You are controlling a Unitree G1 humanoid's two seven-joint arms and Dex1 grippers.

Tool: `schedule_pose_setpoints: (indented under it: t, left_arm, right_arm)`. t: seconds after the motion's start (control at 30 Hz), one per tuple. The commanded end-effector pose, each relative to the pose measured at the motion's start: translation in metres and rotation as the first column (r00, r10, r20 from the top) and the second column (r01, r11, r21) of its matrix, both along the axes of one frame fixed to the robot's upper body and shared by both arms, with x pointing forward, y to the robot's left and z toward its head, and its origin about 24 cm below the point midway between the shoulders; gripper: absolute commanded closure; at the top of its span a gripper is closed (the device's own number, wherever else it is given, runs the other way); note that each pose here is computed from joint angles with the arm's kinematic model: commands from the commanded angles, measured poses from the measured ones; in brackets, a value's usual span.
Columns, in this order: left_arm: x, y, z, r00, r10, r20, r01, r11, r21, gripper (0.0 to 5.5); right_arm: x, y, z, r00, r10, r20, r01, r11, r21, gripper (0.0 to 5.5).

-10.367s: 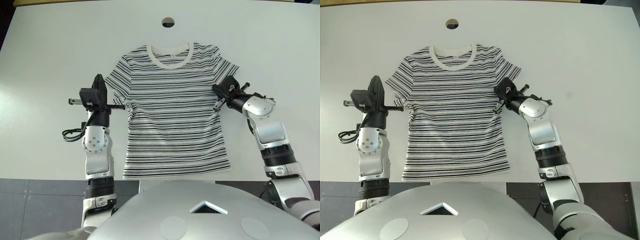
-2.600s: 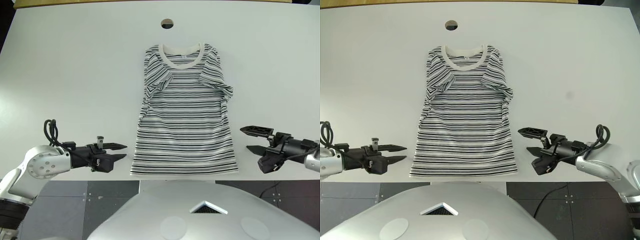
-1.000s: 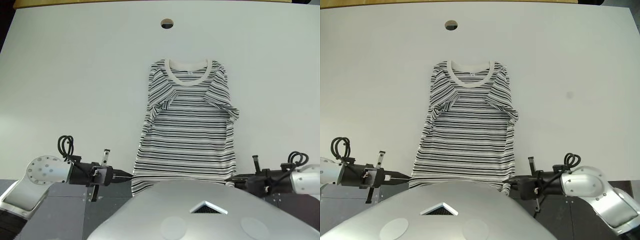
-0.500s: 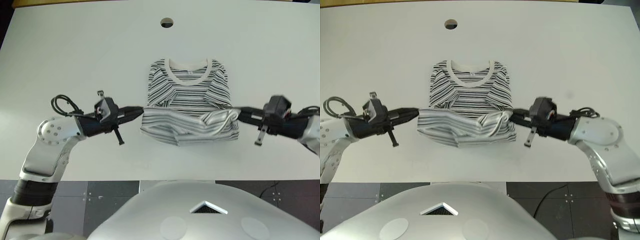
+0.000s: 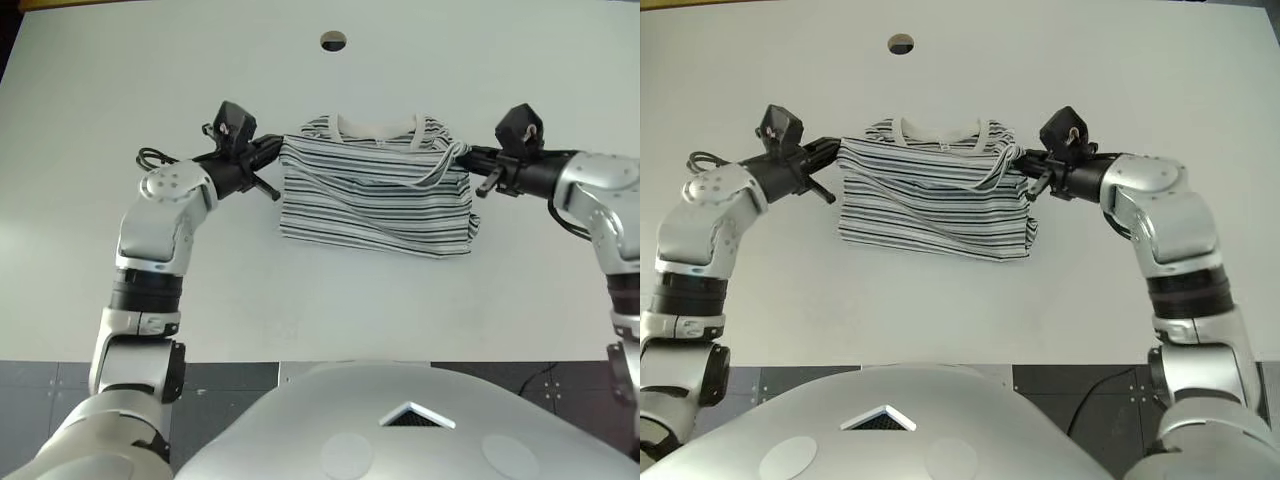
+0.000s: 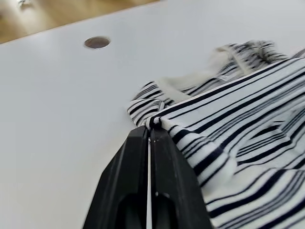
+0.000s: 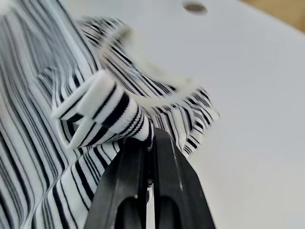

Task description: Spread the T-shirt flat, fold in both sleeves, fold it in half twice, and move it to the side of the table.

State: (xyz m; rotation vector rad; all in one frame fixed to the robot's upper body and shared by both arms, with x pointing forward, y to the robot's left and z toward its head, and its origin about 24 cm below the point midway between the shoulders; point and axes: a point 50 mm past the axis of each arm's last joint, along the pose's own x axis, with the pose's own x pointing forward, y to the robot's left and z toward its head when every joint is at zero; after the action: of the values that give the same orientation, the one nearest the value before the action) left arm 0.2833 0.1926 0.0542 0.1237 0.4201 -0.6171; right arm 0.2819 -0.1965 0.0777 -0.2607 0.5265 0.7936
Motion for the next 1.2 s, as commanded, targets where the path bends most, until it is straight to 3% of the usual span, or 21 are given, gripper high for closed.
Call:
schedule_pose_setpoints:
  t: [0.03,0.13,0.27,0.4,0.53,0.63,0.77,0.83,0.9,1.03,1.2]
  left_arm:
    - [0.015,-0.007,-0.007,0.997,0.061,-0.048,-0.060,0.998,0.012,5.23]
    - [0.024,-0.014,-0.014,0.990,0.104,-0.091,-0.106,0.994,-0.027,4.75]
    - [0.036,-0.017,-0.016,0.961,0.201,-0.190,-0.235,0.955,-0.182,4.72]
    - [0.048,0.000,-0.021,0.893,0.357,-0.273,-0.422,0.875,-0.237,4.72]
    - [0.053,0.025,-0.020,0.837,0.487,-0.249,-0.540,0.810,-0.229,4.72]
    - [0.054,0.031,-0.011,0.847,0.514,-0.138,-0.532,0.809,-0.251,4.72]
    - [0.037,0.004,0.025,0.938,0.310,0.158,-0.227,0.889,-0.398,4.70]
    - [0.018,-0.022,0.026,0.959,0.135,0.249,-0.054,0.951,-0.306,5.08]
    - [-0.001,-0.044,0.017,0.962,-0.017,0.272,0.067,0.982,-0.176,5.34]
    - [-0.035,-0.076,-0.003,0.937,-0.253,0.239,0.262,0.965,-0.005,5.34]
    - [-0.056,-0.090,-0.017,0.900,-0.394,0.185,0.378,0.918,0.116,5.34]
  right_arm:
    - [0.020,-0.003,-0.012,0.994,-0.091,-0.067,0.090,0.996,-0.008,4.84]
    - [0.026,-0.007,-0.026,0.981,-0.160,-0.112,0.160,0.987,-0.006,4.28]
    - [0.042,-0.013,-0.026,0.936,-0.313,-0.162,0.332,0.937,0.105,4.24]
    - [0.053,-0.029,-0.026,0.875,-0.447,-0.187,0.474,0.871,0.131,4.24]
    - [0.055,-0.037,-0.024,0.860,-0.485,-0.155,0.506,0.849,0.152,4.24]
    - [0.056,-0.036,-0.017,0.890,-0.454,-0.041,0.454,0.879,0.144,4.24]
    - [0.043,-0.008,-0.004,0.951,-0.187,0.247,0.183,0.982,0.042,4.83]
    - [0.029,0.014,-0.001,0.931,0.001,0.366,0.018,0.999,-0.049,5.26]
    - [0.014,0.032,-0.001,0.893,0.162,0.420,-0.125,0.986,-0.114,5.40]
    - [-0.009,0.050,-0.007,0.851,0.344,0.397,-0.322,0.939,-0.124,5.40]
    - [-0.016,0.052,-0.020,0.825,0.431,0.365,-0.381,0.902,-0.206,5.40]
